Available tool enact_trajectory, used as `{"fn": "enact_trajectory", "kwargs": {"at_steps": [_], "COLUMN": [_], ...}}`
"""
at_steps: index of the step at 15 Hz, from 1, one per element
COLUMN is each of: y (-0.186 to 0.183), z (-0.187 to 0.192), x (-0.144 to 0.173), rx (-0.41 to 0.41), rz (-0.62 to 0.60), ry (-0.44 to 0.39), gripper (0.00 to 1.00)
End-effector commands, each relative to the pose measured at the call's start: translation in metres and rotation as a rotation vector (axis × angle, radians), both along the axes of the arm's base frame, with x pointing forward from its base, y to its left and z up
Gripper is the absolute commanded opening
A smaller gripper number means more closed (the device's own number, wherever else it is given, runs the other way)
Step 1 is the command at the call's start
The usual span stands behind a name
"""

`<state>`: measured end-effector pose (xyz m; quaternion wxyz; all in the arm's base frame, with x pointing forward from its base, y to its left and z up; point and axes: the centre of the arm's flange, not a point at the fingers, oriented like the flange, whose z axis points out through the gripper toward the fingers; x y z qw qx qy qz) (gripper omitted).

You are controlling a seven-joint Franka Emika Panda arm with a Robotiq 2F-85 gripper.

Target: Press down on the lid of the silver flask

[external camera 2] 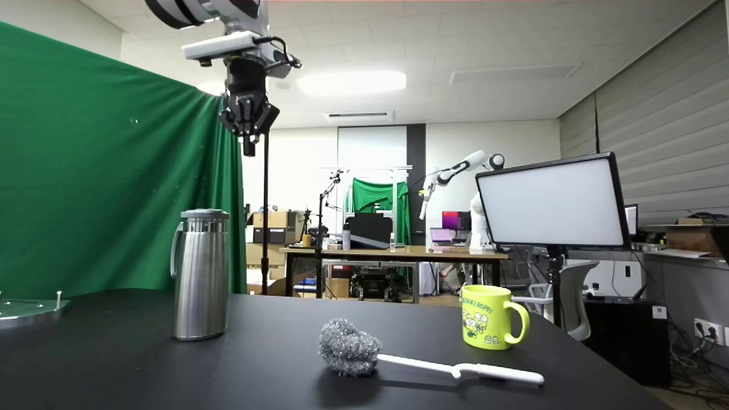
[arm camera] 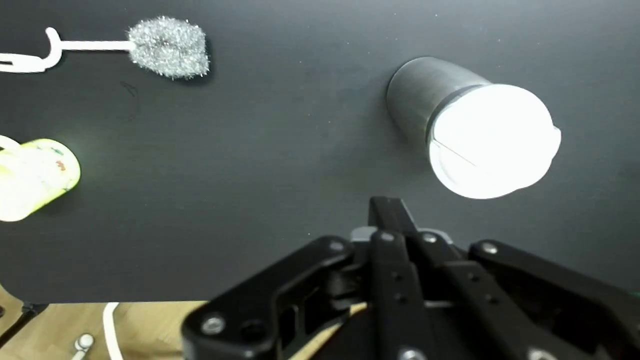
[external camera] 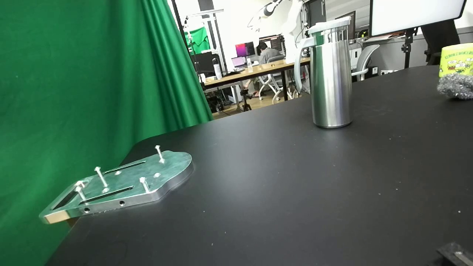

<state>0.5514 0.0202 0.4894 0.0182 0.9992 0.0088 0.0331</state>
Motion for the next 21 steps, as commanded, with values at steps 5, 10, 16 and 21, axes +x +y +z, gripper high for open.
{"fn": "enact_trajectory", "kwargs": {"at_steps": [5,10,16,21], "y": [0.067,0.1,0.101,0.101], "z": [-0.006,-0.018,-0.031,-0.031], "x": [0.044,0.029,0.018,0.018], "rx": [0.057,0.07,0.059,0.059], "rz": [0.108,0.192,0.205,0.206], "ry": [0.064,0.175,0.198,0.199], "gripper": [0.0,0.0,0.01,0.01]}}
